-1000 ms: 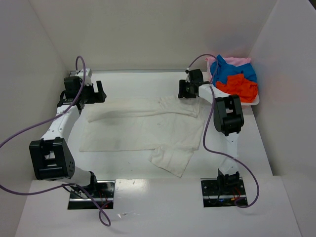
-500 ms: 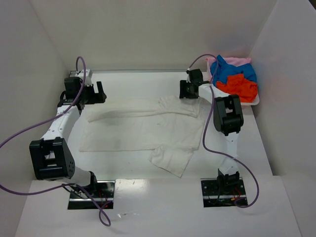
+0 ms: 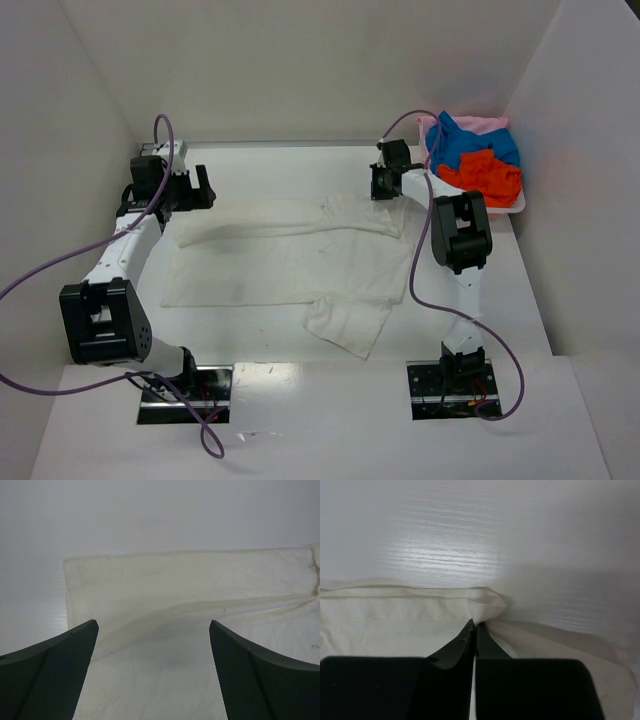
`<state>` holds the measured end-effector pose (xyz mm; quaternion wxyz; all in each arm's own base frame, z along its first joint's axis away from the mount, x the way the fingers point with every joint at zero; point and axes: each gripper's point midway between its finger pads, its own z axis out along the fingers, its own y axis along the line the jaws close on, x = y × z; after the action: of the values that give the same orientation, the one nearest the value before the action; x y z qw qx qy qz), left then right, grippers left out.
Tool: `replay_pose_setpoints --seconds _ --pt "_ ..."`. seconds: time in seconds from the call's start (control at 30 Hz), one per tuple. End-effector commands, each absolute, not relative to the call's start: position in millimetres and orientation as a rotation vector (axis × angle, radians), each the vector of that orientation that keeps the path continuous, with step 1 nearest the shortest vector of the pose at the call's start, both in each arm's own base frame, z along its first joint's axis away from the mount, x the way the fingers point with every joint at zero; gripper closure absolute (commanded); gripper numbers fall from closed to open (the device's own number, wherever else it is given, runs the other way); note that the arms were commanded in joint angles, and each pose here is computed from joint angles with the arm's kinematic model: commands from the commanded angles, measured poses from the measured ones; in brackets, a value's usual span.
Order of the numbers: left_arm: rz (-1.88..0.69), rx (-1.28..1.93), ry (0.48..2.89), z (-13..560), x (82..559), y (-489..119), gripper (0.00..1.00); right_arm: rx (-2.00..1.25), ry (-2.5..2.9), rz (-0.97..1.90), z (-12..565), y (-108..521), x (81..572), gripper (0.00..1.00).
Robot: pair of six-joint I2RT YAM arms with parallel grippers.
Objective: Fold and stack the t-shirts
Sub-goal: Fold the flattened tshirt in 1/3 of the way
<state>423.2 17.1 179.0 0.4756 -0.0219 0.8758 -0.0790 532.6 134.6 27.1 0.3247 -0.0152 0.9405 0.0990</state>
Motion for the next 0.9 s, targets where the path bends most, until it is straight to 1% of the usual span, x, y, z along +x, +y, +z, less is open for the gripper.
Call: replay_pose_setpoints --seconds 0.0,0.1,0.17,0.2,0.27,0.3,0.33,0.4,0.43,0.5,0.53,0.6,0.63,0.67,0.7,0.73,0.77,0.83,0.87 --pt "-0.205 -0.053 2.123 182.3 424.6 16.9 0.00 -0.026 2.351 0.281 72.4 139.1 544.6 1.00" --pt "-0.247 -0.039 2.112 187.3 425.8 10.4 0.00 -0.023 2.295 0.310 104.7 141.4 543.3 1.00" --pt "-0.286 -0.051 2.111 188.2 425.2 5.4 0.00 -0.008 2.281 0.341 114.7 143.5 536.4 1.00" --pt "-0.319 -0.036 2.117 185.1 422.8 0.2 0.00 -0.009 2.236 0.371 136.0 145.9 533.5 1.00" --pt "-0.344 -0.047 2.116 183.5 422.0 -2.9 0.00 0.000 2.247 0.412 133.8 147.8 515.6 1.00" --pt "-0.356 -0.045 2.126 179.2 419.7 -4.8 0.00 0.018 2.204 0.447 153.4 149.7 509.8 1.00" --pt "-0.357 -0.045 2.126 179.2 419.7 -4.8 0.00 0.018 2.238 0.489 141.2 152.9 493.6 1.00" --pt "-0.369 -0.034 2.116 183.3 418.6 -7.2 0.00 0.051 2.230 0.556 145.5 157.6 477.9 1.00" --pt "-0.383 -0.022 2.104 188.0 417.3 -9.9 0.00 0.053 2.241 0.580 143.2 160.0 457.4 1.00" --pt "-0.402 -0.024 2.103 188.7 416.8 -12.3 0.00 0.065 2.246 0.626 141.8 161.7 438.3 0.98" --pt "-0.402 -0.024 2.103 188.7 416.8 -12.3 0.00 0.071 2.263 0.651 136.3 164.7 419.2 0.96" --pt "-0.415 -0.017 2.102 189.1 416.3 -14.4 0.00 0.034 2.289 0.712 130.6 172.7 398.2 0.93" --pt "-0.415 -0.017 2.102 189.1 416.3 -14.4 0.00 0.028 2.350 0.724 115.6 174.7 379.1 0.92" --pt "-0.430 -0.012 2.109 185.8 414.2 -16.6 0.00 0.011 2.355 0.731 118.0 178.5 369.1 0.89" --pt "-0.430 -0.012 2.109 185.7 414.1 -16.7 0.00 -0.013 2.372 0.766 116.5 184.0 358.1 0.84" --pt "-0.430 -0.012 2.109 185.7 414.1 -16.7 0.00 -0.014 2.414 0.764 108.4 184.0 345.1 0.65" --pt "-0.439 -0.006 2.108 186.1 413.8 -18.2 0.00 -0.027 2.402 0.759 114.4 185.7 339.3 0.56" --pt "-0.442 -0.010 2.118 181.9 414.5 -18.1 0.00 -0.004 2.383 0.731 119.1 180.3 337.2 0.49" --pt "-0.445 -0.014 2.131 176.6 415.4 -17.9 0.00 0.015 2.363 0.720 125.6 178.1 338.7 0.38"
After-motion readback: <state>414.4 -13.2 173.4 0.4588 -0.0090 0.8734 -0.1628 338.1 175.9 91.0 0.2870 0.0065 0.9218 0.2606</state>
